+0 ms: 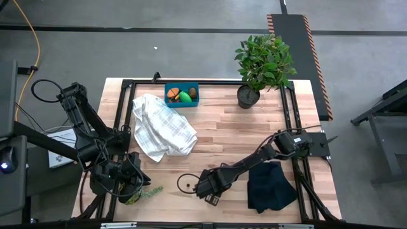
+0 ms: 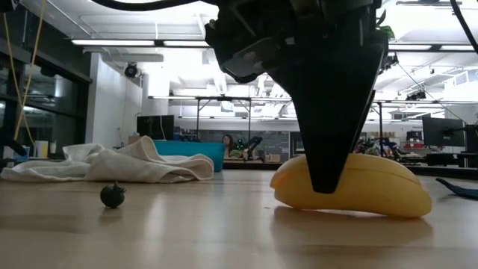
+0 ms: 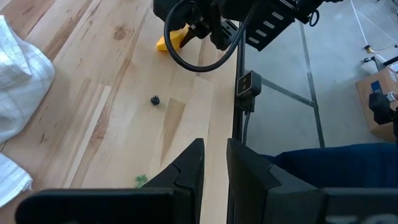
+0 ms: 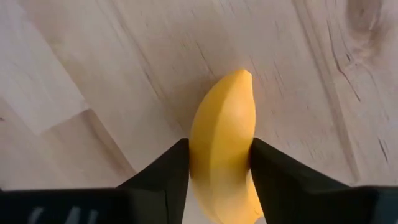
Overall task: Pick and placing Produce into tupperware
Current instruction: Put the yellow banana into the blue bin
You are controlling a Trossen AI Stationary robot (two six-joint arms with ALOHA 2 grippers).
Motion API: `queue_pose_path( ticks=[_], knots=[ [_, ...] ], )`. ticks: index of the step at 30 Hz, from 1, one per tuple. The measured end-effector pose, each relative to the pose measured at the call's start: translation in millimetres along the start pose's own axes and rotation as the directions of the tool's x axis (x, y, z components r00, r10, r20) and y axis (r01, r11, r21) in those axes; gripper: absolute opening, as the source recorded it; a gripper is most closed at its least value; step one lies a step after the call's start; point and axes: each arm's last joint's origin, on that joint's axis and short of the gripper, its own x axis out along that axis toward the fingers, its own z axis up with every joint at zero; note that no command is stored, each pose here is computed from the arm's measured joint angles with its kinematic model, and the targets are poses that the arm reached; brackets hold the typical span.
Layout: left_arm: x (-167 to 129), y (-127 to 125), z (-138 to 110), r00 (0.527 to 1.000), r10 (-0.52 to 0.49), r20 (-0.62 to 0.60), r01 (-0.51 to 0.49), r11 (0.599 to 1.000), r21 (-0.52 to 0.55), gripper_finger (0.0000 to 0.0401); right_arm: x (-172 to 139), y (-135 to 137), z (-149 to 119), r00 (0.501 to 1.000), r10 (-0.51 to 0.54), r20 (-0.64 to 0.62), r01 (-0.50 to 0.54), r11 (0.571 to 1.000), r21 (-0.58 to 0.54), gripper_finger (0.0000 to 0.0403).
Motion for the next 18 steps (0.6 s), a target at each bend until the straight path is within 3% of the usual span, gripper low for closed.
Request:
queue_pose_path(
  ticks=[9, 18],
  knots=[
    [0, 0, 1, 1.000, 0.009, 0.024, -0.009, 1.000, -0.002, 0.0058, -4, 2, 6, 0.999, 0.036, 0.034, -0.036, 0.999, 0.018, 0.0130],
    [0, 1, 4, 0.991, 0.052, 0.125, -0.049, 0.998, -0.032, 0.0058, -51, 6, 41, 0.959, 0.095, 0.266, -0.104, 0.994, 0.022, 0.0129]
  ],
)
